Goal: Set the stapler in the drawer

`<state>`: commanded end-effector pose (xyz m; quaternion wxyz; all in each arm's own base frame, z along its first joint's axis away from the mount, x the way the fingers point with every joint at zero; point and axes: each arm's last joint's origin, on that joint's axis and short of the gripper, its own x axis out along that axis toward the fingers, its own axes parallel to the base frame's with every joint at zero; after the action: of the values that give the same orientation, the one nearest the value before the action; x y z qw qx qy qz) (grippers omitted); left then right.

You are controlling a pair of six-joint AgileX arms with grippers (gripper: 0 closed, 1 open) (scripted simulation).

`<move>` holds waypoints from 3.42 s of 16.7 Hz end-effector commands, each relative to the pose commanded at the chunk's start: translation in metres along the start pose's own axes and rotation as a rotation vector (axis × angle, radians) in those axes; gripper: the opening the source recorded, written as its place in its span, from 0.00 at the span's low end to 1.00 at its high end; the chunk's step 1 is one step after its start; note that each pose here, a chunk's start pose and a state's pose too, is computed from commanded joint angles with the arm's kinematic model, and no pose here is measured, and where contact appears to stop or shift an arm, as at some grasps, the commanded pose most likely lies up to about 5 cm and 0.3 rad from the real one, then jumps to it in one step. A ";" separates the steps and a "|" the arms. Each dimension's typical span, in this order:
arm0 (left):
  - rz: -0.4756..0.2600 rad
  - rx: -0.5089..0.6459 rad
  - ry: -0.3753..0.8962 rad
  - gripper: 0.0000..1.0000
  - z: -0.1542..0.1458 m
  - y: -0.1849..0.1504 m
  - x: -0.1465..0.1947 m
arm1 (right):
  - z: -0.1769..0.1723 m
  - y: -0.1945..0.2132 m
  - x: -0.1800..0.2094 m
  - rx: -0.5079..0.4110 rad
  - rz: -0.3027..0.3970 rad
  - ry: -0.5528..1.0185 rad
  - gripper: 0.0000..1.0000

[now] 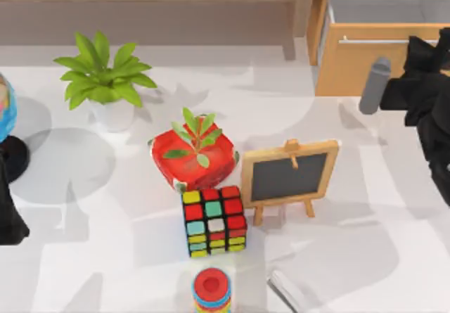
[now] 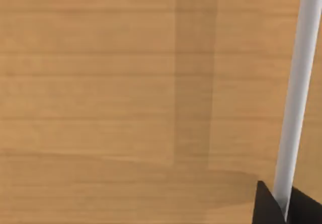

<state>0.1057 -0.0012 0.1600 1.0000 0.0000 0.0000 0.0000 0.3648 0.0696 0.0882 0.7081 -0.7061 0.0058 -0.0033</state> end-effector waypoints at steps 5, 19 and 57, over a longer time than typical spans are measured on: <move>0.000 0.000 0.000 1.00 0.000 0.000 0.000 | 0.000 0.001 -0.027 0.000 0.002 0.000 0.00; 0.000 0.000 0.000 1.00 0.000 0.000 0.000 | -0.002 0.004 -0.077 0.001 0.013 0.007 0.00; 0.000 0.000 0.000 1.00 0.000 0.000 0.000 | -0.002 0.002 -0.134 -0.002 0.005 0.003 1.00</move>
<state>0.1057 -0.0012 0.1600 1.0000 0.0000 0.0000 0.0000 0.2306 0.0695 0.0865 0.7074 -0.7067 0.0085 -0.0027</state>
